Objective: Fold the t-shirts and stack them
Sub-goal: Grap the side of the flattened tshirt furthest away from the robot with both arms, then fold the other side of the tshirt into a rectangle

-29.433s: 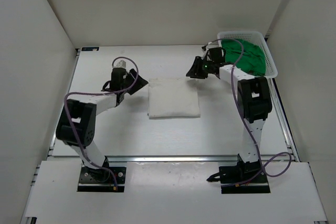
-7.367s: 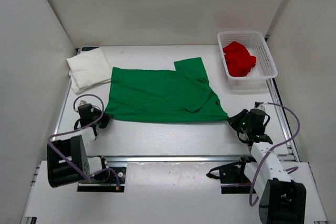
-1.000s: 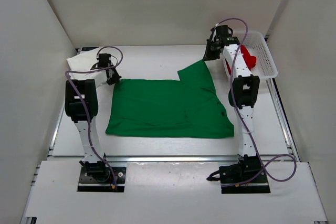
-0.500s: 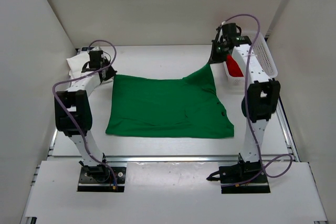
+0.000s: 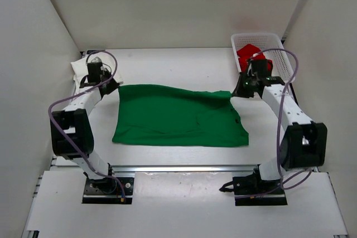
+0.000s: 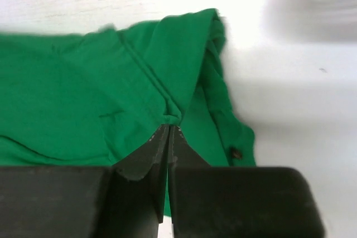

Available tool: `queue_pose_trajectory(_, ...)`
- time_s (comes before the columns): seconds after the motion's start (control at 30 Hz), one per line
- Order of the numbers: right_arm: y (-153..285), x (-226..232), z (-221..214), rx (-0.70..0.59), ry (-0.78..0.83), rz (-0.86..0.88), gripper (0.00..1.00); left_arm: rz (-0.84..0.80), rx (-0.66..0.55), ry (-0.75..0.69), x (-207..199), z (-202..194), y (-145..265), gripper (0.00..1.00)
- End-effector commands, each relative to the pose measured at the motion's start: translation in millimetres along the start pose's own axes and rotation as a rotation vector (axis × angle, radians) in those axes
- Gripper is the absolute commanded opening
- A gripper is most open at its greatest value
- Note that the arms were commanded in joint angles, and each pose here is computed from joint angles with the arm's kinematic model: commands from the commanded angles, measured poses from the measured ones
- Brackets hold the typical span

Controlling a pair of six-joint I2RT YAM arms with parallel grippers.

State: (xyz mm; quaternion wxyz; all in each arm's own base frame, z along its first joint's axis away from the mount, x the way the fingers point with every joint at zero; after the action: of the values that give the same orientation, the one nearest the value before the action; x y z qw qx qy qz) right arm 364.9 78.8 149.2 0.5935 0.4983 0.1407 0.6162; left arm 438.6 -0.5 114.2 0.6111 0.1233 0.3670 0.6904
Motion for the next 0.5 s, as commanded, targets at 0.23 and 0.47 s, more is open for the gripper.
queue_pose_trajectory(0.23,38.8,-21.3,-11.6,-0.162,-0.049,0.072,0.00,-0.051,-0.106,0.037,3.4,15.3,51.9,0.00)
queue_pose_trajectory(0.47,42.3,-57.6,-52.5,-0.172,-0.114,0.044,0.00,-0.029,-0.048,0.061,19.5,-28.3,61.8,0.00)
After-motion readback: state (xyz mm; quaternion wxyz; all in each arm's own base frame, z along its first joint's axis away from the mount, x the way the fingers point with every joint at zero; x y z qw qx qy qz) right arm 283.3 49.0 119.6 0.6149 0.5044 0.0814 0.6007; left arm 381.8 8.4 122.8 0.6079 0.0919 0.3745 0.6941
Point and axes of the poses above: each gripper's point midway between its finger pads, its own y axis back along the fingers, its own x axis along the line the jaws close on, z = x × y, the point moved 1 cm from there along y, back along the fingers, and after that the axes turned 12 degrees about -y, right-handed, at the moved point
